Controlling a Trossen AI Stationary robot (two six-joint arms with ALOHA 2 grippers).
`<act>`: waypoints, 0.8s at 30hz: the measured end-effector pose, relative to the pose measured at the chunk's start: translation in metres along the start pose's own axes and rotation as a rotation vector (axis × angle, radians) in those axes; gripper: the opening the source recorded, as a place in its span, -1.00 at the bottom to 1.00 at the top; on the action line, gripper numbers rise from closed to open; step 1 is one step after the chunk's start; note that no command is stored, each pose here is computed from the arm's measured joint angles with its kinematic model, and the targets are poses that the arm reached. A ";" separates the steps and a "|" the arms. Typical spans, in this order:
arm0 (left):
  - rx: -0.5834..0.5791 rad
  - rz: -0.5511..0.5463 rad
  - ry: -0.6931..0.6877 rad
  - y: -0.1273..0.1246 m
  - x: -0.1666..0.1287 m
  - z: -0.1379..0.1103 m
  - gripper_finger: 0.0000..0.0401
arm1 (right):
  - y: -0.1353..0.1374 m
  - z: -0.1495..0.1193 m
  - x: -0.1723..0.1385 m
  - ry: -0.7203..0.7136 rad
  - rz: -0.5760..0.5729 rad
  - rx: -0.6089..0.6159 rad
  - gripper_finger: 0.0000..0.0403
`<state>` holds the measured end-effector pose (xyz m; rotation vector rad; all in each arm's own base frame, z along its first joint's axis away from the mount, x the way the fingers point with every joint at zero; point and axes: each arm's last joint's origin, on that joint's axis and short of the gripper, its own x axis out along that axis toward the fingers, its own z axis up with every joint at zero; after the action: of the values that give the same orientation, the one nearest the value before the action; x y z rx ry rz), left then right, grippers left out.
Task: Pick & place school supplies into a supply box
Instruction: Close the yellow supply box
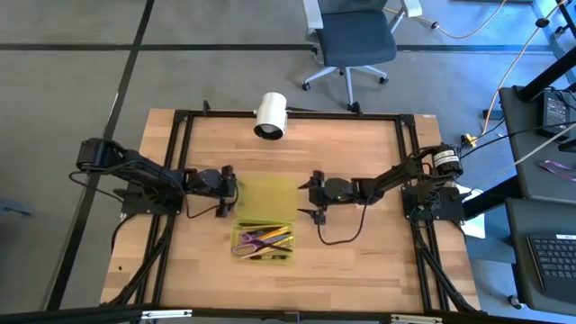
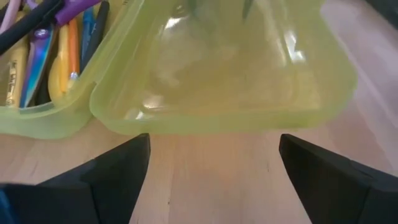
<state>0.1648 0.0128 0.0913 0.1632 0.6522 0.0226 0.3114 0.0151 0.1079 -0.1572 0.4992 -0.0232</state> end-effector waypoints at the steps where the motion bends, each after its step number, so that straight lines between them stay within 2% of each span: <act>1: 0.014 0.020 -0.007 0.001 0.000 0.001 0.50 | 0.000 0.001 0.000 -0.004 0.000 -0.018 0.79; 7: 0.115 0.091 -0.017 0.003 -0.002 0.004 0.49 | 0.000 0.005 0.001 -0.016 -0.003 -0.101 0.79; 14: 0.172 0.109 -0.077 0.004 -0.007 0.012 0.50 | 0.000 0.005 0.001 -0.021 -0.004 -0.106 0.79; 24: 0.165 0.131 -0.171 0.006 -0.018 0.023 0.49 | -0.001 0.008 0.001 -0.044 -0.007 -0.150 0.79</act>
<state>0.1645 0.0146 0.1212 0.3633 0.4716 0.0798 0.3159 0.0155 0.1140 -0.3061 0.4564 0.0108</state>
